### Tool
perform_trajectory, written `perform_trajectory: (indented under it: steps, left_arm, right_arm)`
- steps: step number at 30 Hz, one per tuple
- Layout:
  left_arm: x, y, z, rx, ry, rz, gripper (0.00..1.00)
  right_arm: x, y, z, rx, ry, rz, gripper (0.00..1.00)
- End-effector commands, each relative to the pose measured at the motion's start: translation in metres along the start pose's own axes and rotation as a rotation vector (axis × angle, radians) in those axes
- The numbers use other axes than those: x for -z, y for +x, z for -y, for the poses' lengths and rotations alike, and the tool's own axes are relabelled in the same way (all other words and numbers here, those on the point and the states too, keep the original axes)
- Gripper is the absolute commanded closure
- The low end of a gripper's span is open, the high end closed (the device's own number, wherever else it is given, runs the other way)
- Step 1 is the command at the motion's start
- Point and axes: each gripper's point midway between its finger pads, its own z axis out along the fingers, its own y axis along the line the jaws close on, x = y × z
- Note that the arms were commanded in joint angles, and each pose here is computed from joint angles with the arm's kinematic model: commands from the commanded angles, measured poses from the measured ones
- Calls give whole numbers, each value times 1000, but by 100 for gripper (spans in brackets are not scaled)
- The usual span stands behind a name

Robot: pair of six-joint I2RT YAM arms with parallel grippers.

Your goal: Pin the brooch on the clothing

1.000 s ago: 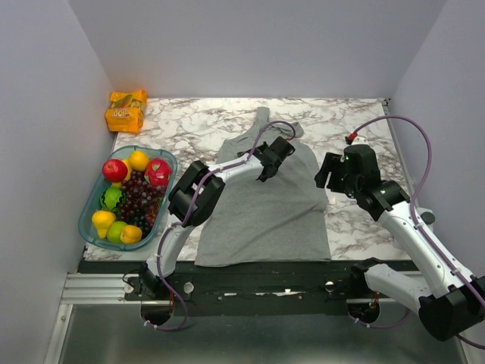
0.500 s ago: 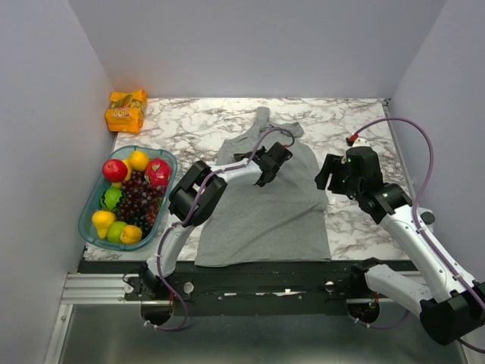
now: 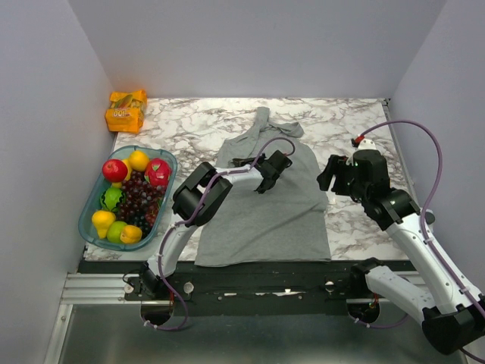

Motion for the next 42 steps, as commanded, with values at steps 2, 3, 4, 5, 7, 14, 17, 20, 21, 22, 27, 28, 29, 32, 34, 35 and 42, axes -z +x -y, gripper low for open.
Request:
perform_trajectory:
  steps: [2,3,4,5,7,14,17,20,21,22,27,28,29,32,34,35,42]
  left_arm:
    - [9,-9,16,-45,-14,23,100]
    - [11,-11,18,-50,-14,26,100]
    - [12,-11,19,-51,-14,27,100]
    - [14,-11,22,-56,-11,29,100]
    - [19,-12,23,-54,-3,35,100]
    - [34,-19,15,30,49,75,100]
    - [43,-24,8,91,90,113,100]
    - [51,-28,4,130,136,142,100]
    - [56,-29,2,161,155,150,100]
    - [57,-30,2,172,170,157,100]
    - [67,-36,-1,232,230,197,100]
    - [67,-37,0,243,240,199,100]
    - [68,-37,0,250,245,201,100]
    - [71,-38,0,279,276,218,100]
    - [74,-39,1,291,297,232,100]
    - [75,-40,0,309,307,237,100]
    - [93,-48,-8,405,404,328,100]
  right_arm:
    - [6,5,4,19,7,-8,22]
    - [7,5,4,17,7,-7,22]
    - [6,5,4,16,8,-8,22]
    - [6,5,4,16,8,-8,22]
    - [6,5,4,14,6,-9,22]
    - [2,11,4,6,2,-24,22]
    - [-1,14,4,3,1,-32,22]
    - [-4,18,3,-4,-6,-44,22]
    - [-5,18,1,-6,-10,-46,22]
    - [-7,20,1,-8,-10,-56,22]
    - [-11,24,0,-11,-16,-73,22]
    - [-11,25,-1,-11,-18,-75,22]
    - [-11,25,-1,-13,-18,-76,22]
    - [-13,29,1,-11,-14,-86,22]
    - [-14,30,1,-11,-14,-89,22]
    - [-15,32,1,-12,-12,-93,22]
    - [-22,37,-1,-19,-18,-121,22]
